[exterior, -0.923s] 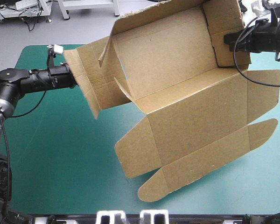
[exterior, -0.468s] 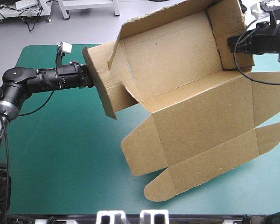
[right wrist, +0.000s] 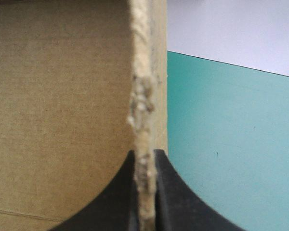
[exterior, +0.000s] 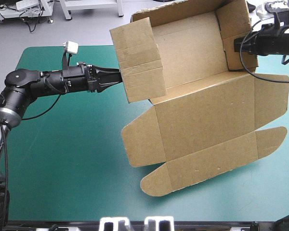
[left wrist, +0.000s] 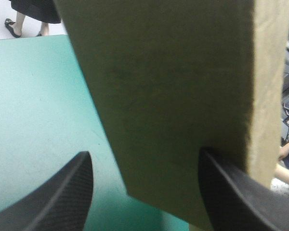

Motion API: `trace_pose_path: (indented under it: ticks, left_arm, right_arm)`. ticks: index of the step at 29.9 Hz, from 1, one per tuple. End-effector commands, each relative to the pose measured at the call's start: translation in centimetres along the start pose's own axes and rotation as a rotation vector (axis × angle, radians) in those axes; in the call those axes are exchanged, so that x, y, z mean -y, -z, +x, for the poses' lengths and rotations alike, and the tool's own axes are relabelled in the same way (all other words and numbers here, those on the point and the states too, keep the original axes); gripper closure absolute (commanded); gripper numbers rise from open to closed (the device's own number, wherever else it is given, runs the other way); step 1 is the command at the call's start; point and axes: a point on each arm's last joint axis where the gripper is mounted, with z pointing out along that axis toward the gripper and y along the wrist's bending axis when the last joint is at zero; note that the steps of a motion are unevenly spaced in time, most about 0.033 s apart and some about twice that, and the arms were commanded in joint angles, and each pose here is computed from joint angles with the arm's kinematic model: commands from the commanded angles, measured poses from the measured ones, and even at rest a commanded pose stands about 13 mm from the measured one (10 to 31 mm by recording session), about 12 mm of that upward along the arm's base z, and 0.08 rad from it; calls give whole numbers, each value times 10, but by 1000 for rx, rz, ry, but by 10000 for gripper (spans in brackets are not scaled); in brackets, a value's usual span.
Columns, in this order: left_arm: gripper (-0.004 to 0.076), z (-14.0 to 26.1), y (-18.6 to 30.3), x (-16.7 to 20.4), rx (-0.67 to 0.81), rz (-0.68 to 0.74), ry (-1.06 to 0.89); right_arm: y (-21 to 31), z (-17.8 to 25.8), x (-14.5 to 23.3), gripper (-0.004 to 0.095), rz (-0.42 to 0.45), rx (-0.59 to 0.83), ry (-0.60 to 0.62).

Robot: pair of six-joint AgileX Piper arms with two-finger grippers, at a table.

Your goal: Fold the box

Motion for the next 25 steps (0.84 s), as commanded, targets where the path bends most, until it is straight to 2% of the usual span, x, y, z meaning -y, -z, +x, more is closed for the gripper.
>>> trace_pose_path:
  ticks: [1,14,21,25]
  left_arm:
    - [243,-14,6,34,75,163,-16]
    - [228,-14,6,34,74,159,-11]
    - [228,-12,5,18,56,-15,16]
    - [229,-15,5,11,83,-92,29]
  right_arm:
    - [13,-19,-23,931,10,136,16]
    - [-20,-24,-64,931,62,118,68]
    - [-29,-23,-79,931,141,96,102]
    - [-31,-23,-87,931,154,104,100]
